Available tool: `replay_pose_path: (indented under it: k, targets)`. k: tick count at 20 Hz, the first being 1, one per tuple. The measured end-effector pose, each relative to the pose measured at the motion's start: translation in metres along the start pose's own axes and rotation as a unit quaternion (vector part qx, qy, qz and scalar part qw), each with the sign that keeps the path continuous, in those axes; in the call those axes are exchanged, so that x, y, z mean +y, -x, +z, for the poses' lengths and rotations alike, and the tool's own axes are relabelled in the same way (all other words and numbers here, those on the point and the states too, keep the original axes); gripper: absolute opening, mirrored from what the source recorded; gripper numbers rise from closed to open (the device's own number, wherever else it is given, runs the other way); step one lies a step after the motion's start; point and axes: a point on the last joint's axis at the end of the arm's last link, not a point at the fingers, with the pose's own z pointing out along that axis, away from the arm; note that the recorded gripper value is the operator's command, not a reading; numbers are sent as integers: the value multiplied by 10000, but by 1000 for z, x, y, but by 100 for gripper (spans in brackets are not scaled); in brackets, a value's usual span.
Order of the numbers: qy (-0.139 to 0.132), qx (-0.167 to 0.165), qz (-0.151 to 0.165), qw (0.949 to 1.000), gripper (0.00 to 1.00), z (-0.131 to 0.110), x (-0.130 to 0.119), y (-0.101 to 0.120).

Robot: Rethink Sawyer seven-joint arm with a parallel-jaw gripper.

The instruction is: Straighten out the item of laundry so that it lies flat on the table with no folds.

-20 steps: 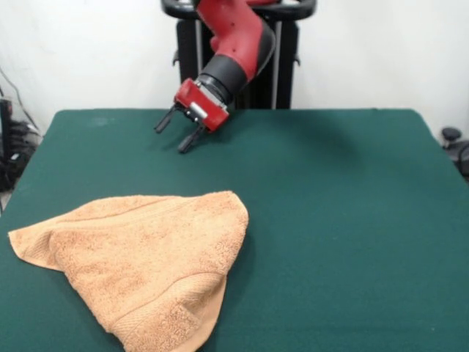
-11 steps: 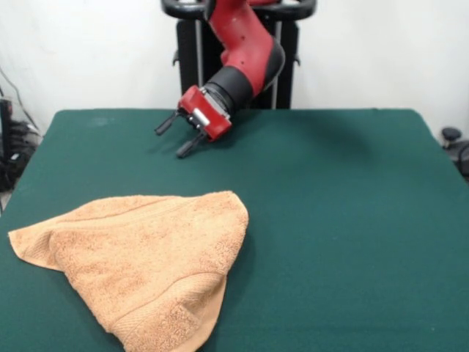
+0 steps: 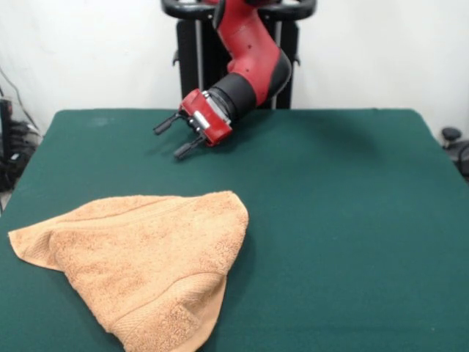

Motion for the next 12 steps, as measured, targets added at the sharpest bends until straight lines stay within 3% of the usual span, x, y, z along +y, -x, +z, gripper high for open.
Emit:
replay_pose_path:
  k: [12]
  targets:
    - [-308, -58, 212, 9993, 100, -1, 8, 6]
